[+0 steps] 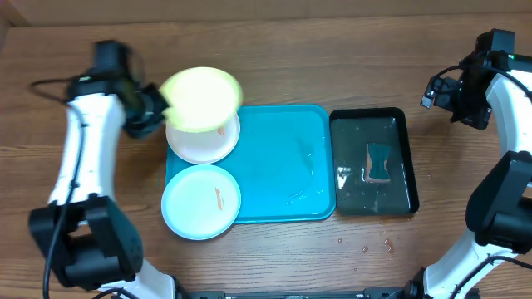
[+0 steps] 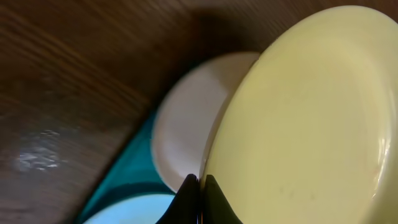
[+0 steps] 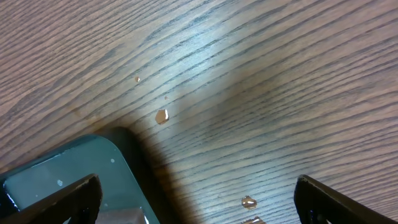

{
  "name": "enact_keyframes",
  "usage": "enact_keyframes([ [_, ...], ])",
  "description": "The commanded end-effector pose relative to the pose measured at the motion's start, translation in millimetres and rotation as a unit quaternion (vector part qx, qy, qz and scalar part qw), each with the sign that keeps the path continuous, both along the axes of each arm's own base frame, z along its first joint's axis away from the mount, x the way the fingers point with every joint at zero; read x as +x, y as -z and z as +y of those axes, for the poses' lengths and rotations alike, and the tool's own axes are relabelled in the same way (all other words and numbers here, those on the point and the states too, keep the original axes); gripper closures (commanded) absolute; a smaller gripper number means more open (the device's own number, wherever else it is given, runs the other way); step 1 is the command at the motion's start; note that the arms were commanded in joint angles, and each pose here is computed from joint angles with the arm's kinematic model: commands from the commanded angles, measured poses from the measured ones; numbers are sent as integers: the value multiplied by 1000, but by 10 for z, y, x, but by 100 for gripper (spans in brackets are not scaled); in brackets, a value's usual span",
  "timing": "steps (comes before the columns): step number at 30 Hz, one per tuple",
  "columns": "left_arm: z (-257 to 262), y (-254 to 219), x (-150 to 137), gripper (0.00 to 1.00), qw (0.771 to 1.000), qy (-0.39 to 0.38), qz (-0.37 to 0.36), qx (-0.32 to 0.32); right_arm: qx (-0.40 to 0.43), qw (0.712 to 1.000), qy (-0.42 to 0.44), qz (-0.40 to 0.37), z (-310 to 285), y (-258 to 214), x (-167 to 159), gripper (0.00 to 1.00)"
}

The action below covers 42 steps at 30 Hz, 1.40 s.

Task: Clean dirty plates on tray and stack at the side
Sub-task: 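Carry the yellow plate left and set it on the table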

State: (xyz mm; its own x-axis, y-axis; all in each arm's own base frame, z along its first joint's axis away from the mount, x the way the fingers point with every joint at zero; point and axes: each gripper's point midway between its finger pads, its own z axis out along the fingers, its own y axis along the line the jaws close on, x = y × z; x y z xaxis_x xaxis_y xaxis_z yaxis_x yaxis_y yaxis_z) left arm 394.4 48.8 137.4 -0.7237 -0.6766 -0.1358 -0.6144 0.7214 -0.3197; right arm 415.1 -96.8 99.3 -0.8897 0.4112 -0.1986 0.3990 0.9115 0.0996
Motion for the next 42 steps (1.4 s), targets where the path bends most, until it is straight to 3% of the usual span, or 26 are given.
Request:
enact_keyframes([
  [1,433,-170,-102,96,999,-40,-20,-10,-3,1000,3,-16,-23,-119,31,0],
  [7,1348,-51,-580,96,986,-162,28,43,-3,1000,3,-16,-23,-119,31,0],
  [13,1819,108,-1022,96,965,-232,82,95,-3,1000,3,-16,-23,-118,30,0],
  [27,1752,837,-1221,96,961,-237,102,102,-3,1000,3,-16,-23,-119,31,0],
  [28,1739,833,-1198,92,962,-235,97,97,-3,1000,3,-16,-23,-119,31,0],
  [31,1574,766,-1017,62,982,-171,61,52,-3,1000,3,-16,-23,-119,31,0],
  [32,1499,712,-934,50,988,-142,42,33,-3,1000,3,-16,-23,-118,30,0],
  [34,1396,557,-779,16,995,-104,6,2,-3,1000,3,-16,-23,-119,31,0],
  [35,1364,476,-727,15,995,-98,-3,-7,-3,1000,3,-16,-23,-119,31,0],
  [37,1306,285,-625,24,996,-88,-19,-22,-3,1000,3,-16,-23,-119,31,0],
  [42,1034,-57,-372,55,998,-32,-46,-27,-3,1000,3,-16,-23,-118,30,0],
])
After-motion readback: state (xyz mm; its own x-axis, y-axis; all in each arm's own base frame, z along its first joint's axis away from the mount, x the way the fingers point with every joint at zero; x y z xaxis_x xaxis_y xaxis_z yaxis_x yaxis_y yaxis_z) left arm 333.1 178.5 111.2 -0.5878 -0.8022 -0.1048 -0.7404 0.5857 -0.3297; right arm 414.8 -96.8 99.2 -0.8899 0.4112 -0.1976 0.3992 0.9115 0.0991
